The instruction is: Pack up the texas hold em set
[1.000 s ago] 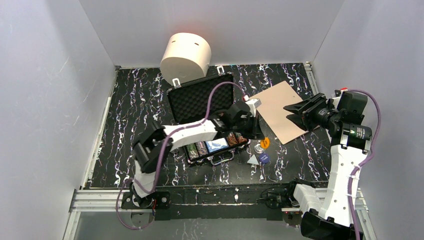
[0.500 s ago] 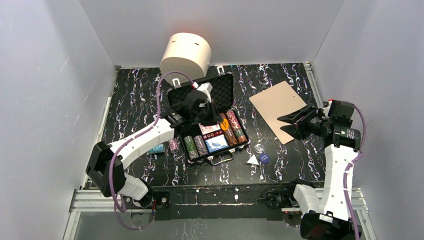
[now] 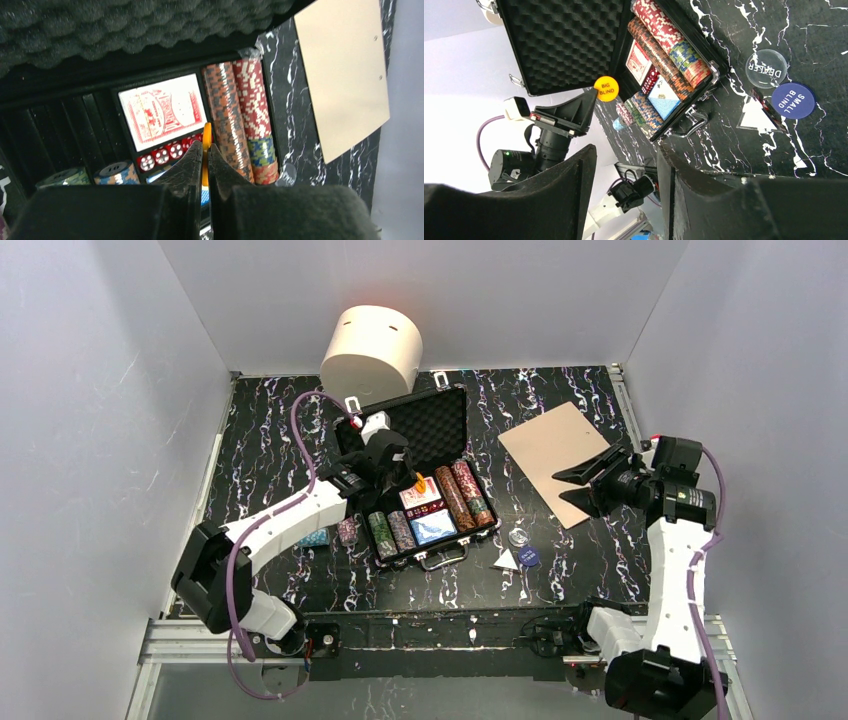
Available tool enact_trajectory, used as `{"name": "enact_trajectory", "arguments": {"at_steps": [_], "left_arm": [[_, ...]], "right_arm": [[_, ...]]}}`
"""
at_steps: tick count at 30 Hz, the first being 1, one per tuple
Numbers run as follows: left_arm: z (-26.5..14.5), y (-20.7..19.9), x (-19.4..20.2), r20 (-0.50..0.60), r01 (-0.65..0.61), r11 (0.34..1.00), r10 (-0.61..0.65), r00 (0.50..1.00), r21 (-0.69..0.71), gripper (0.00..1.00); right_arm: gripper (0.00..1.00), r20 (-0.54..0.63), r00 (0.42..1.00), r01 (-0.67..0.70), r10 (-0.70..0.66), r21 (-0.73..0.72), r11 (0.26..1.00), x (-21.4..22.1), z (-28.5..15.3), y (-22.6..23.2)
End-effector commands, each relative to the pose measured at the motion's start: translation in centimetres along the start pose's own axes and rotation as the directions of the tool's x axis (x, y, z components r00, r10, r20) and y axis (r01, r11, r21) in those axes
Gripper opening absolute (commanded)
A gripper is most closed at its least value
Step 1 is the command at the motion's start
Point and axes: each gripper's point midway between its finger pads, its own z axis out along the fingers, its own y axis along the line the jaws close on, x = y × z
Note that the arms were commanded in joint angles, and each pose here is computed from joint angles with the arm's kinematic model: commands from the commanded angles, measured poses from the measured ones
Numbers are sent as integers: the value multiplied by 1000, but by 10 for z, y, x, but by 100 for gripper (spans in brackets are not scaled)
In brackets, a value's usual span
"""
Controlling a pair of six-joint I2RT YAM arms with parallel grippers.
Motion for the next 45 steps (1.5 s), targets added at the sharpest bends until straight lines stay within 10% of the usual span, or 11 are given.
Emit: {"name": "enact_trajectory", "arguments": {"at_steps": [1, 28, 38, 45], "left_arm": [[5, -8, -33, 150, 88, 996, -87, 985, 3, 0], [55, 36, 6, 152, 246, 957, -223, 963, -156, 0], [46, 40, 4, 153, 226, 958, -200, 968, -177, 35], [27, 47, -10, 178, 174, 959, -135, 975, -225, 41]], "right_arm": [[57, -4, 995, 95, -95, -59, 994, -3, -4, 22], [56, 18, 985, 172, -171, -65, 983, -10, -9, 49], [56, 13, 987, 163, -162, -61, 985, -10, -7, 49], [56, 17, 986, 168, -168, 5, 986, -12, -6, 36]]}}
